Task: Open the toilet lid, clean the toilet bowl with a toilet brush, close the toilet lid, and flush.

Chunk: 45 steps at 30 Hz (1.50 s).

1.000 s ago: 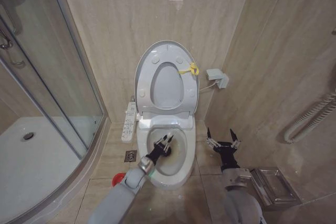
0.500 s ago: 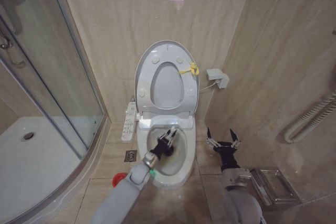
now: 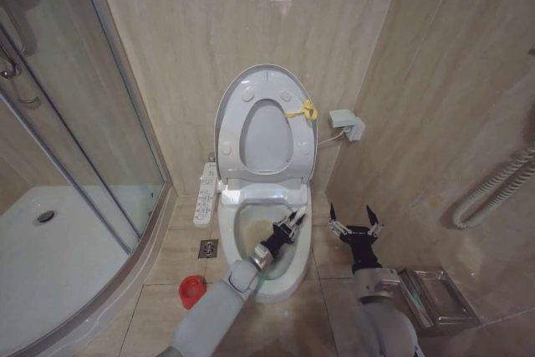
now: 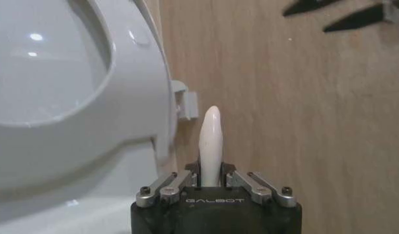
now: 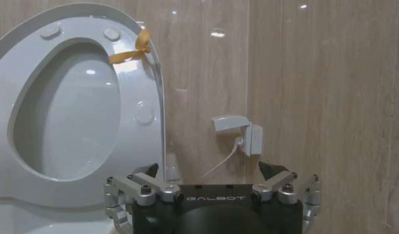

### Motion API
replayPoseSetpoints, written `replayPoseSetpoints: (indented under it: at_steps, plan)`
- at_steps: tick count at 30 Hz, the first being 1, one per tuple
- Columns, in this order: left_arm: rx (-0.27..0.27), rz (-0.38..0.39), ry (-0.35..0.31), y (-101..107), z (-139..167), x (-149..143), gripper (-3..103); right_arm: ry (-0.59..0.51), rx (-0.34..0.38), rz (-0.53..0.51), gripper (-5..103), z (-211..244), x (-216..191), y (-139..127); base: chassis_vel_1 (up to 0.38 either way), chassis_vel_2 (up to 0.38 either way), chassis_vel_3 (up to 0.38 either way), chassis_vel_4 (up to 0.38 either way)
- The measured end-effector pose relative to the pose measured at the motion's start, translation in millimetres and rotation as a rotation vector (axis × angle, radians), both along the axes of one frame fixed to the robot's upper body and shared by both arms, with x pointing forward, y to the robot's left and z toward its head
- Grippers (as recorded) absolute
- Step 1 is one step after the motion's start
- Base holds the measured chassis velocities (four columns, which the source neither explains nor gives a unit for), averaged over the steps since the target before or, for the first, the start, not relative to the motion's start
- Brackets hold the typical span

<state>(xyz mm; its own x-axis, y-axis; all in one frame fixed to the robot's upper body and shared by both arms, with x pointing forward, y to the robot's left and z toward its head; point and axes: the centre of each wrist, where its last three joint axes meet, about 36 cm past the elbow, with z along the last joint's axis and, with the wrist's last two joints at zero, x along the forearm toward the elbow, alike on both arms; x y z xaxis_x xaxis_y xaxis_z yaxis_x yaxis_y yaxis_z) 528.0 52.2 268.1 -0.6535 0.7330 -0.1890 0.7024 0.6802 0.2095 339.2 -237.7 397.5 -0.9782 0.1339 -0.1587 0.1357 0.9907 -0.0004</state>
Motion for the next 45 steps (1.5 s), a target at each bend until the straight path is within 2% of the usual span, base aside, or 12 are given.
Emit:
replayPoseSetpoints:
  at_steps: [4, 7, 9, 15, 18, 23, 26, 27, 30, 39, 45]
  plan:
    - [-0.028, -0.001, -0.018, -3.8, 15.8, 6.3, 20, 0.000, 0.000, 0.000, 100, 0.0, 0.0, 0.0, 0.000, 0.000, 0.000, 0.000]
    - [-0.031, -0.002, -0.016, -4.7, 16.7, 6.5, 20, 0.000, 0.000, 0.000, 100, 0.0, 0.0, 0.0, 0.000, 0.000, 0.000, 0.000]
    - [0.002, 0.004, 0.021, 1.8, -2.2, 2.9, 19, 0.000, 0.000, 0.000, 100, 0.0, 0.0, 0.0, 0.000, 0.000, 0.000, 0.000]
    - [0.017, 0.029, 0.037, 18.9, -14.9, -0.5, 19, 0.000, 0.000, 0.000, 100, 0.0, 0.0, 0.0, 0.000, 0.000, 0.000, 0.000]
    - [-0.010, 0.062, 0.015, 29.9, -1.4, -1.4, 19, 0.000, 0.000, 0.000, 100, 0.0, 0.0, 0.0, 0.000, 0.000, 0.000, 0.000]
    - [-0.047, 0.096, -0.022, 34.5, 21.4, -3.9, 19, 0.000, 0.000, 0.000, 100, 0.0, 0.0, 0.0, 0.000, 0.000, 0.000, 0.000]
    - [-0.081, 0.118, -0.076, 33.5, 41.8, -10.5, 19, 0.000, 0.000, 0.000, 100, 0.0, 0.0, 0.0, 0.000, 0.000, 0.000, 0.000]
    - [-0.081, 0.118, -0.076, 33.5, 41.8, -10.5, 19, 0.000, 0.000, 0.000, 100, 0.0, 0.0, 0.0, 0.000, 0.000, 0.000, 0.000]
    - [-0.077, 0.127, -0.140, 33.6, 47.0, -16.7, 19, 0.000, 0.000, 0.000, 100, 0.0, 0.0, 0.0, 0.000, 0.000, 0.000, 0.000]
    - [-0.097, 0.135, -0.176, 33.8, 54.9, -27.7, 19, 0.000, 0.000, 0.000, 100, 0.0, 0.0, 0.0, 0.000, 0.000, 0.000, 0.000]
    - [-0.107, 0.135, -0.165, 35.2, 59.3, -34.5, 19, 0.000, 0.000, 0.000, 100, 0.0, 0.0, 0.0, 0.000, 0.000, 0.000, 0.000]
